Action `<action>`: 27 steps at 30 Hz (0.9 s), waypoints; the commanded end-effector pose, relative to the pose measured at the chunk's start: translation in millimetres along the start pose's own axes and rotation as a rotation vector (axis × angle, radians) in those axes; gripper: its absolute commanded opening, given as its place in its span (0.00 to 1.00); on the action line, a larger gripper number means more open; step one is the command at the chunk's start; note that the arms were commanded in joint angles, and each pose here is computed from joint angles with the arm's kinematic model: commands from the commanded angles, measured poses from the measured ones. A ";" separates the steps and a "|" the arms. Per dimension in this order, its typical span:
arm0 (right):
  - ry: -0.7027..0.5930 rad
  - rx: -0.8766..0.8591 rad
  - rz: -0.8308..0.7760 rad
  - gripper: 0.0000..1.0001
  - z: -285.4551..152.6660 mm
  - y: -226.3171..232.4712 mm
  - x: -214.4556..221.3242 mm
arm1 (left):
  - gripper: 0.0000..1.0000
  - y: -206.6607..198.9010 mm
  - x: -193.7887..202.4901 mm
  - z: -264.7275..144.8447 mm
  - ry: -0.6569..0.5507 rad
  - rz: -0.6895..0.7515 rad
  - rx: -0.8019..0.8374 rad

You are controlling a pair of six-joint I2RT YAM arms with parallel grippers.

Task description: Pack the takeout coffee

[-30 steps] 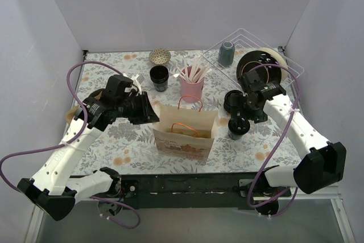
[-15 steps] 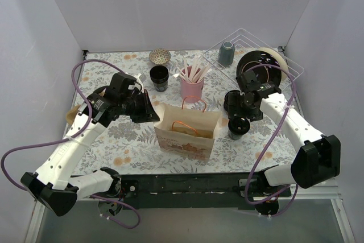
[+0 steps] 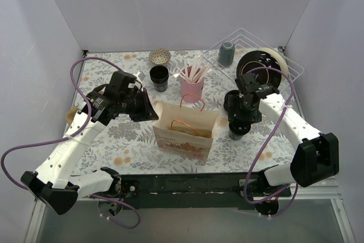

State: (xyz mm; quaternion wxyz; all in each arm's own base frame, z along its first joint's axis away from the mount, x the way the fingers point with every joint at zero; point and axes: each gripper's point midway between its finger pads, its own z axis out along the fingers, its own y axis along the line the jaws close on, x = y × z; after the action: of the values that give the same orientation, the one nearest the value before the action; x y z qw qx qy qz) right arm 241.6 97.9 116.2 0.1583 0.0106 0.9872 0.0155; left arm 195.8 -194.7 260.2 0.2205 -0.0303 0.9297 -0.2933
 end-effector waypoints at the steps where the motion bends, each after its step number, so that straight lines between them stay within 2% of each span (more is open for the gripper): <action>1: -0.018 0.014 0.018 0.86 -2.2 -4.2 -0.7 | 0.00 -7.6 -8.9 -11.4 -0.043 -0.004 0.011; 12: -0.020 0.018 0.034 0.87 -1.9 -6.7 4.8 | 0.00 -6.0 -8.6 -10.0 -0.039 -0.034 -0.004; 19: -0.014 0.016 0.038 0.83 -1.2 -7.6 8.6 | 0.00 -5.3 -8.6 -11.1 -0.040 -0.034 -0.009; 27: -0.023 0.018 0.028 0.67 -1.8 -9.5 10.5 | 0.00 -6.9 -10.3 -11.5 -0.048 -0.047 -0.006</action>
State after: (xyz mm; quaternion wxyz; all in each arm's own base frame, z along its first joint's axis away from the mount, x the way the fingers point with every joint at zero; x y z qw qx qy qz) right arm 233.1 91.9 114.3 0.1642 0.0232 0.9861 0.0108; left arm 198.3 -192.2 261.2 0.2184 -0.0564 0.9317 -0.2848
